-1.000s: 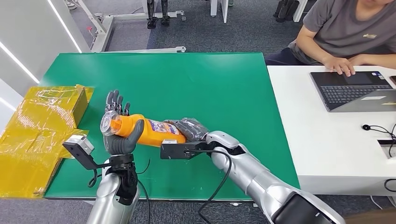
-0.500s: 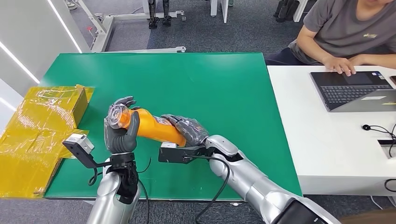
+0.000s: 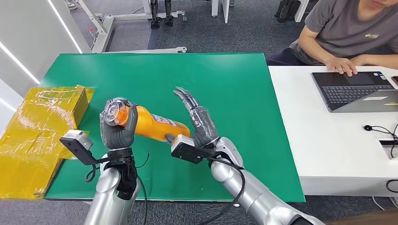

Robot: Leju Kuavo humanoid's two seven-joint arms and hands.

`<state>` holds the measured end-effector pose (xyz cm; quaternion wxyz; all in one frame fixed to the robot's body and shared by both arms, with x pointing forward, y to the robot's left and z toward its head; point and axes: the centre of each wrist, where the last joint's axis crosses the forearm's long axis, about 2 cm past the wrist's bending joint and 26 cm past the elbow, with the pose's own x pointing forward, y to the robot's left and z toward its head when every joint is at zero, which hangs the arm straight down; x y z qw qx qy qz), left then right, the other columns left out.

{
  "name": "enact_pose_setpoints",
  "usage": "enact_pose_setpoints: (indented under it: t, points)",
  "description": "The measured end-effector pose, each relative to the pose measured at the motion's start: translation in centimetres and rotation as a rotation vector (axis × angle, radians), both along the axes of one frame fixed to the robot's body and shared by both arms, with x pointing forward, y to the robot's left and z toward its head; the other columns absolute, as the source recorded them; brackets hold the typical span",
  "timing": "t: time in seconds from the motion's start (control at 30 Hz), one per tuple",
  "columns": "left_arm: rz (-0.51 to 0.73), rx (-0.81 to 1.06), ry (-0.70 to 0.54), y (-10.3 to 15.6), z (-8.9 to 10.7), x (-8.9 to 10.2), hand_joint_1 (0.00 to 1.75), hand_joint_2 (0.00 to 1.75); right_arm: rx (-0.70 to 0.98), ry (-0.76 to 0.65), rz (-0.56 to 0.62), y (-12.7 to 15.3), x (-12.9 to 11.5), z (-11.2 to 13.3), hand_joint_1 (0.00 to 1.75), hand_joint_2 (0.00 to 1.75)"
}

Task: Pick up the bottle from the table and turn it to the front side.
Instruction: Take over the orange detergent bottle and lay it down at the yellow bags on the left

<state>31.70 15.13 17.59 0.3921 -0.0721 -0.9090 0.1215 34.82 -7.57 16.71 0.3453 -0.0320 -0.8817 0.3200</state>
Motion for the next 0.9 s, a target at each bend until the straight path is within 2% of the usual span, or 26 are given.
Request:
enact_pose_setpoints:
  t: [0.2, 0.5, 0.67, 0.9]
  points:
    - [0.134, 0.155, -0.041, 1.4, 0.5, 0.7, 1.75, 1.75, 0.135, -0.018, -0.011, 0.1, -1.1, 0.0, 0.0, 1.75]
    - [0.482, 0.614, -0.127, 4.7, 0.8, 1.6, 1.75, 1.75, 0.227, -0.039, -0.049, 0.1, -2.5, 0.1, 0.0, 1.75]
    - [0.653, 0.931, -0.178, 9.5, 0.0, 2.6, 1.75, 1.75, 0.256, -0.042, -0.101, -1.2, -3.9, -1.2, 0.0, 1.75]
    - [0.788, 1.169, -0.082, 15.9, -0.7, 3.2, 1.75, 1.75, 0.278, -0.039, -0.14, -3.1, -5.5, -2.3, 0.0, 1.75]
